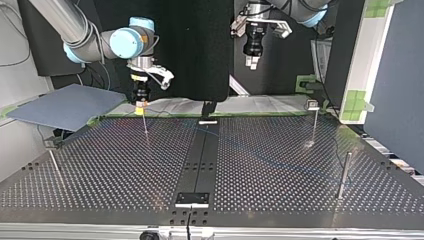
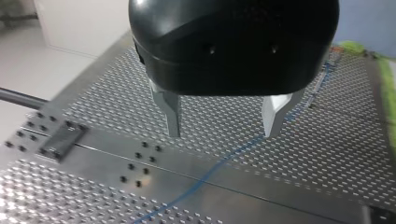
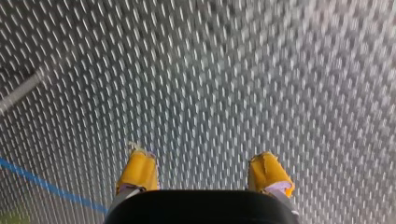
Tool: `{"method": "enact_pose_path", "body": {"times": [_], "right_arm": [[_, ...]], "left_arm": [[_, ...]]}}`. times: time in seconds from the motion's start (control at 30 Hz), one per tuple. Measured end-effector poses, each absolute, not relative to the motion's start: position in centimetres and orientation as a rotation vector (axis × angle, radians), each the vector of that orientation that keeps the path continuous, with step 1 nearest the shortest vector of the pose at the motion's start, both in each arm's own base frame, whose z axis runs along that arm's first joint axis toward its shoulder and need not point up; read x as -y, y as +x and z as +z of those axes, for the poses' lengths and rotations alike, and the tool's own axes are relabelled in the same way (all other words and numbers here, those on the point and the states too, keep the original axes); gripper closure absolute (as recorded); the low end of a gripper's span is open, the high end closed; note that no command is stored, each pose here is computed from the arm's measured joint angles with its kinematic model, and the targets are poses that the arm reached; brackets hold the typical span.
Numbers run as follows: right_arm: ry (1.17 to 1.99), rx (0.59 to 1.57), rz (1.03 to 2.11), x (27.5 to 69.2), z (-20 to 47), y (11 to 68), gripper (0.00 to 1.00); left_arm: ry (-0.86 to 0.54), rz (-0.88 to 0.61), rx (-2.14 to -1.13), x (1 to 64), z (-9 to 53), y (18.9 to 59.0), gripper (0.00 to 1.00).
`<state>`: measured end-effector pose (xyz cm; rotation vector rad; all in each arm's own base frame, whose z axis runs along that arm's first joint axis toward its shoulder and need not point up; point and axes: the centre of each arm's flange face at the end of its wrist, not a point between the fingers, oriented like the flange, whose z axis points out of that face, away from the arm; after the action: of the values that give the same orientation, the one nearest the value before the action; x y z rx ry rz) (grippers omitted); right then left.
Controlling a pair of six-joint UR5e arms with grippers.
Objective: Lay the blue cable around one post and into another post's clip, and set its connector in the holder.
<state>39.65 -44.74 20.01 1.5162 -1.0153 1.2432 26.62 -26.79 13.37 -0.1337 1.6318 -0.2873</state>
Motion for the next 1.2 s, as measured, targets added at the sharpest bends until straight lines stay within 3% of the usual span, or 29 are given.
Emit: {"method": "enact_pose_path", "body": {"times": [0.1,0.17,0.23,0.67,1.2], "right_arm": [[1.567,0.985,1.287,43.4,19.1,41.5,0.0],[1.594,0.973,1.316,42.3,18.7,42.7,0.0],[1.614,0.963,1.338,41.3,18.5,43.7,0.0],[1.715,0.88,1.42,35.3,18.2,48.6,0.0],[1.881,0.845,1.285,26.0,15.3,49.8,0.0]], "left_arm": [[-0.128,-0.274,-1.654,26.7,12.4,26.6,0.15],[-0.126,-0.267,-1.663,26.7,12.1,26.6,0.05],[-0.128,-0.26,-1.666,26.6,11.9,26.6,0.02],[-0.132,-0.249,-1.667,26.4,11.9,26.7,0.02],[-0.16,-0.068,-1.659,24.8,11.9,27.0,0.02]]}}
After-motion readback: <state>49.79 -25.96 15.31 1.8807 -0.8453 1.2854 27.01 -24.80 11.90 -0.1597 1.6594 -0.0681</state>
